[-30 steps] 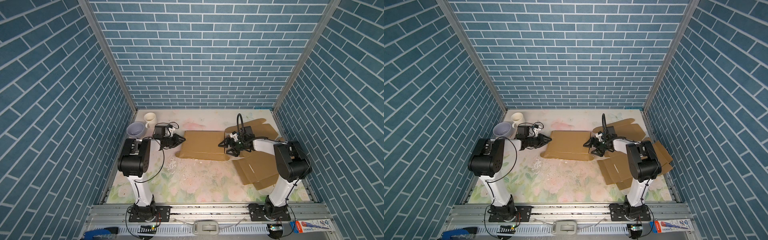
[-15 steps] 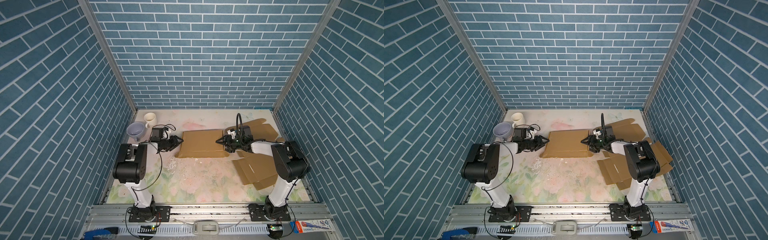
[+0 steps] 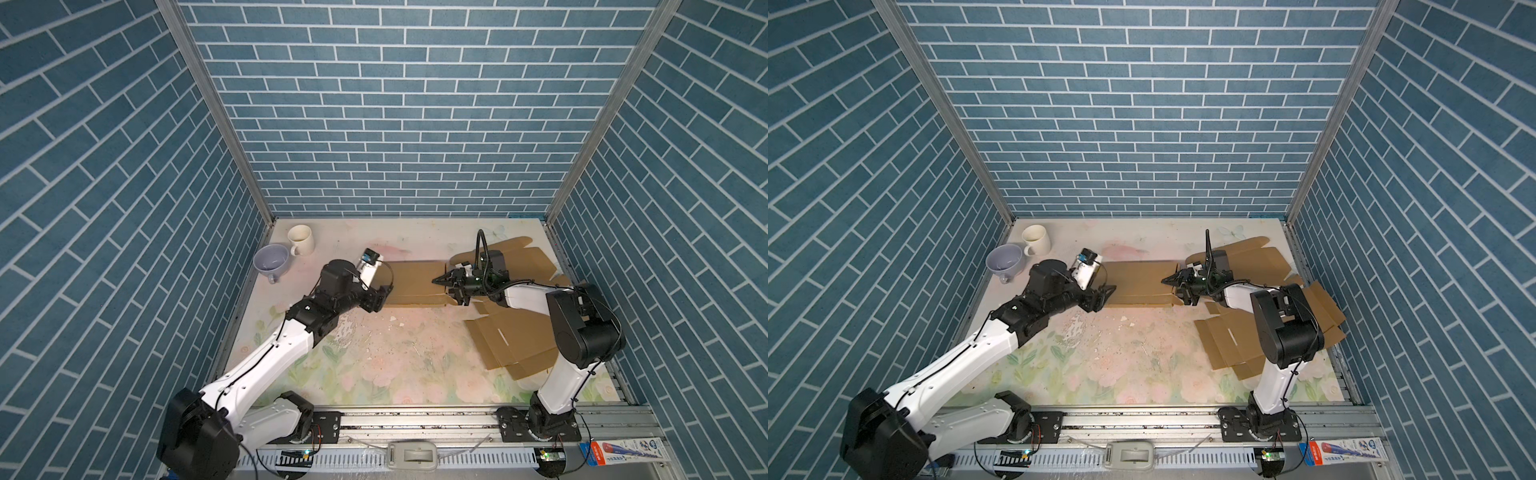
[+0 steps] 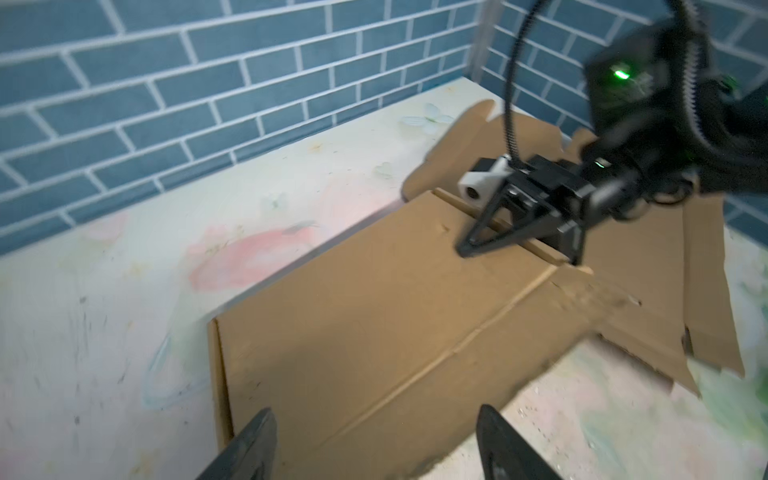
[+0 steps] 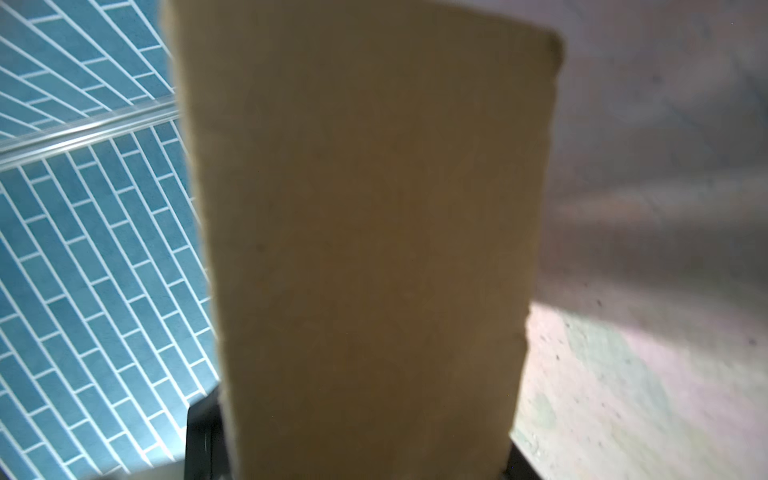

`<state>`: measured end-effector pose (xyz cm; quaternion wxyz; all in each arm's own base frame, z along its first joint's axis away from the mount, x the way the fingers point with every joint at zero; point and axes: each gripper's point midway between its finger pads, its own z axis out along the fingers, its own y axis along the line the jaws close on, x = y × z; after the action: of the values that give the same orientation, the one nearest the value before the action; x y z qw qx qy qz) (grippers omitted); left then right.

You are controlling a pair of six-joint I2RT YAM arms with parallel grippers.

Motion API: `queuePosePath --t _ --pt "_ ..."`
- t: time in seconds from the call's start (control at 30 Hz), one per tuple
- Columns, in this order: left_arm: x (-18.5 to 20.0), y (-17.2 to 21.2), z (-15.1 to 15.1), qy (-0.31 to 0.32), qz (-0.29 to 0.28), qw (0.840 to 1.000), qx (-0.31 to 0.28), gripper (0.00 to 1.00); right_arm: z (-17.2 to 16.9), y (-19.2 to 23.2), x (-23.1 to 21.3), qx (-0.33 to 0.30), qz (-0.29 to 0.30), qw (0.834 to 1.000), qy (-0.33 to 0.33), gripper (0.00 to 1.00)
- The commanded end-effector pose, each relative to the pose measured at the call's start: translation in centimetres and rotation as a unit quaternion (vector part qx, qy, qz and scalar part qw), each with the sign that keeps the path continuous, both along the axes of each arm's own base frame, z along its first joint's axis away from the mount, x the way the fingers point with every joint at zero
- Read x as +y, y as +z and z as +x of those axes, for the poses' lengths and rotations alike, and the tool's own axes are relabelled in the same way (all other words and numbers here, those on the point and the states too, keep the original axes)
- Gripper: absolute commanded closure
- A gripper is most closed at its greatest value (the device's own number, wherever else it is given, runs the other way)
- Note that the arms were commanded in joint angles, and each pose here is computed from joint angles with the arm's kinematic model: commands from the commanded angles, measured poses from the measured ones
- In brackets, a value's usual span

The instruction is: Fold the paper box

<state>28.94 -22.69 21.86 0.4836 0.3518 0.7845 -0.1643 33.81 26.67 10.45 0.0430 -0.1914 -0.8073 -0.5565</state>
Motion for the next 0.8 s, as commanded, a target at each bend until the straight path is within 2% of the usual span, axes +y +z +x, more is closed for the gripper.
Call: queuePosePath --t 0.0,0.07,0.2,0.3,0.43,0.6,0.77 --pt "0.0 -2.9 -1.3 -0.08 0.175 0.978 -0.079 0.18 -1.2 1.9 0.1 0.036 0.037 0.999 0.0 0.52" --pt "-0.7 -3.9 -1.6 -0.11 0.202 0.97 -0.081 0.18 -1.7 2.2 0.0 0.042 0.04 0.998 0.003 0.53" --pt "-2.0 -6.0 -1.9 -0.158 0.284 0.94 -0.105 0.18 -2.6 2.9 -0.1 0.055 0.045 0.997 0.007 0.53" --pt "-2.8 -6.4 -1.8 -0.175 0.313 0.924 -0.131 0.18 -3.1 3.3 -0.2 0.062 0.046 0.997 0.011 0.53" --pt "-3.1 -6.5 -1.3 -0.181 0.338 0.909 -0.163 0.19 -3.9 3.9 -0.3 0.07 0.048 0.996 0.018 0.54" --pt "-2.9 -6.6 -0.4 -0.172 0.384 0.879 -0.223 0.23 -4.9 4.6 -0.3 0.082 0.055 0.995 0.03 0.54" --pt "-3.1 -5.6 0.3 -0.151 0.406 0.855 -0.284 0.28 -5.8 5.6 0.1 0.09 0.063 0.993 0.045 0.54"
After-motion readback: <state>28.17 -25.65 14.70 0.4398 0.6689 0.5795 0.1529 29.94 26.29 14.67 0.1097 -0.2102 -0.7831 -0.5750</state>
